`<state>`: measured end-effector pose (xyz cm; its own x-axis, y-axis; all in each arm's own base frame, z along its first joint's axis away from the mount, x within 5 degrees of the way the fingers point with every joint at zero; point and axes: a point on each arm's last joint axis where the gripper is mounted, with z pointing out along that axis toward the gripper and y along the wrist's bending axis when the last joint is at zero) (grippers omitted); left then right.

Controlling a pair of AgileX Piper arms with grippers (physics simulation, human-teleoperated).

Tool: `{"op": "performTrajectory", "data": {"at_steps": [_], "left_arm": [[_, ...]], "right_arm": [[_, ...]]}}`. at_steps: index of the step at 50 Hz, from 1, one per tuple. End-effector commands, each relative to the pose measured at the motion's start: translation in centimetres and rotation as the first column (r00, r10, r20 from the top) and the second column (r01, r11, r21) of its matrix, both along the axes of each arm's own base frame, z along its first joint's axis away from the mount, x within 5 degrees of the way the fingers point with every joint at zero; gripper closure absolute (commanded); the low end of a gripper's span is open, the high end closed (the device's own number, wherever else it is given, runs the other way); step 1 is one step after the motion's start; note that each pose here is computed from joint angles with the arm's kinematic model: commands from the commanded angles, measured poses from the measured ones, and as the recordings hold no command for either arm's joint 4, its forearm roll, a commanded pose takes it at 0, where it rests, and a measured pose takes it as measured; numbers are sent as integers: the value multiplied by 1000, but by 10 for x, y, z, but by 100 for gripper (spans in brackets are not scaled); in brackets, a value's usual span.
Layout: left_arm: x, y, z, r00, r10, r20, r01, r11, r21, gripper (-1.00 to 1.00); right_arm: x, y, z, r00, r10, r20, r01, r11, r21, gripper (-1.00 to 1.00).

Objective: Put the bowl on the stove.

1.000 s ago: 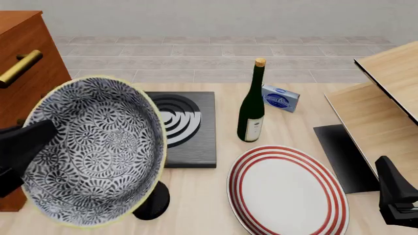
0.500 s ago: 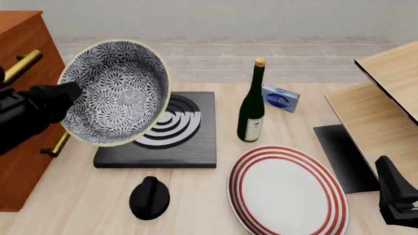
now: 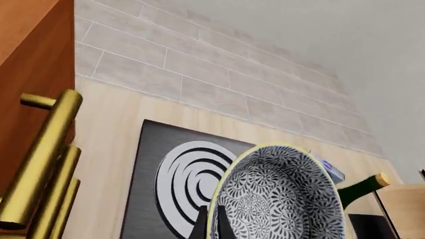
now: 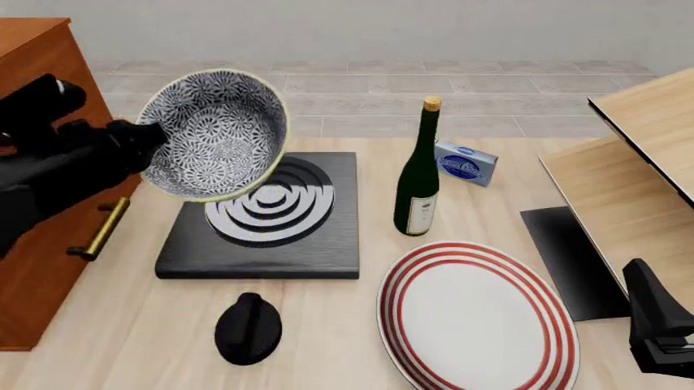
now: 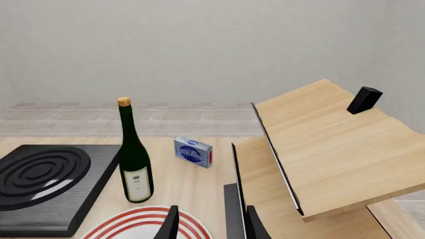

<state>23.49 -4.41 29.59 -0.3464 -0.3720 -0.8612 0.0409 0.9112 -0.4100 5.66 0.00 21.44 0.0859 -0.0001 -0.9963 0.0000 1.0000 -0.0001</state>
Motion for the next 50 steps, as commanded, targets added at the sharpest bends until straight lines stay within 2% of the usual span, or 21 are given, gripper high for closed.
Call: {"op": "performTrajectory", "data": {"at_steps": [1, 8, 12, 22, 31, 33, 50], "left_arm": [[16, -8, -6, 1000, -12, -19, 12, 1000, -8, 100], [30, -13, -14, 999, -19, -46, 19, 1000, -7, 100], [46, -9, -21, 998, 8, -65, -9, 1000, -14, 100], [67, -9, -29, 995, 24, -92, -26, 1000, -16, 100], [74, -9, -28, 994, 28, -107, -29, 1000, -10, 100], [77, -8, -30, 993, 25, -111, -23, 1000, 16, 100], [84, -20, -28, 993, -17, -117, 22, 999, 43, 100]], "right_arm": [[0, 0, 0, 1000, 0, 0, 0, 1000, 0, -100], [0, 0, 0, 1000, 0, 0, 0, 1000, 0, -100], [0, 0, 0, 1000, 0, 0, 0, 1000, 0, -100], [0, 0, 0, 1000, 0, 0, 0, 1000, -1, -100], [0, 0, 0, 1000, 0, 0, 0, 1000, 0, -100], [0, 0, 0, 1000, 0, 0, 0, 1000, 0, -100], [0, 0, 0, 1000, 0, 0, 0, 1000, 0, -100]]}}
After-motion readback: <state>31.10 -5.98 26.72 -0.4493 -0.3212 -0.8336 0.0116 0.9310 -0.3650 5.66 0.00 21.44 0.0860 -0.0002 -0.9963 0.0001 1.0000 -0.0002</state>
